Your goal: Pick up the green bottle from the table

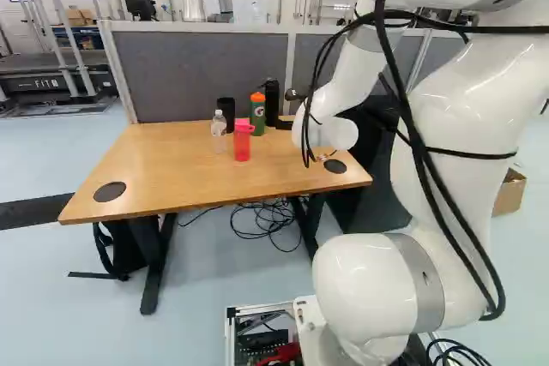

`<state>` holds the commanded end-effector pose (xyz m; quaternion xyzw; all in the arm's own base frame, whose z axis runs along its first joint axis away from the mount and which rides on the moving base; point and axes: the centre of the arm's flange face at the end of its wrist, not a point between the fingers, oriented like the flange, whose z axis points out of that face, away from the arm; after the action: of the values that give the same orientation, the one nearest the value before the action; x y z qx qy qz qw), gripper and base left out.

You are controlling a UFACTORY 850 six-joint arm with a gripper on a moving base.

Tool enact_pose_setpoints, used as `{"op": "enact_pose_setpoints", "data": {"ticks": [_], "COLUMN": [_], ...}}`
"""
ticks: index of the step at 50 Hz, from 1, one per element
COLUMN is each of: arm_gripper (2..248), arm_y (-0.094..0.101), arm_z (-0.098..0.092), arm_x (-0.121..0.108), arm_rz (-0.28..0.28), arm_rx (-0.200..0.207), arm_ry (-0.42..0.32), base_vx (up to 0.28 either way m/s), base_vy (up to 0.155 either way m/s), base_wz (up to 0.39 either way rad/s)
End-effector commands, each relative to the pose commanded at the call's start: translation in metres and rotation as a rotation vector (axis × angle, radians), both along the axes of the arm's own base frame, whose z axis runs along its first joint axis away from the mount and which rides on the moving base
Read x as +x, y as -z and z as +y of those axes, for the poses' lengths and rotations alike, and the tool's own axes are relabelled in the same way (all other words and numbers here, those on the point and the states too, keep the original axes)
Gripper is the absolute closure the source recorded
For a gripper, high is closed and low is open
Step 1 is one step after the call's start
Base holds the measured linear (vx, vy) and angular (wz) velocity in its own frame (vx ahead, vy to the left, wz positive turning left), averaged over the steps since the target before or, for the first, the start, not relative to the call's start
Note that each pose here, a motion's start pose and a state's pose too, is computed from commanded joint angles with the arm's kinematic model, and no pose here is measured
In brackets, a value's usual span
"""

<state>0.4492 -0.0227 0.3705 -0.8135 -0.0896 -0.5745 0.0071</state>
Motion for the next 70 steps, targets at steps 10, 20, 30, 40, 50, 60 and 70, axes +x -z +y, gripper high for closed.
{"op": "enact_pose_setpoints", "data": {"ticks": [10, 20, 30, 40, 50, 60, 70], "arm_gripper": [3, 3, 3, 3, 3, 3, 3], "arm_y": [0.002, 0.004, 0.006, 0.009, 0.013, 0.016, 0.02], "arm_z": [0.005, 0.006, 0.005, 0.001, 0.001, 0.004, 0.008], "arm_x": [0.018, 0.036, 0.053, 0.07, 0.087, 0.105, 0.122], "arm_rz": [-0.004, -0.01, -0.016, -0.015, -0.02, -0.029, -0.035], "arm_rx": [-0.028, -0.058, -0.086, -0.114, -0.146, -0.179, -0.201], "arm_ry": [-0.074, -0.145, -0.204, -0.253, -0.317, -0.389, -0.457], "base_vx": [0.0, 0.0, 0.0, 0.0, 0.0, 0.0, 0.0], "base_vy": [0.0, 0.0, 0.0, 0.0, 0.0, 0.0, 0.0], "base_wz": [0.0, 0.0, 0.0, 0.0, 0.0, 0.0, 0.0]}}
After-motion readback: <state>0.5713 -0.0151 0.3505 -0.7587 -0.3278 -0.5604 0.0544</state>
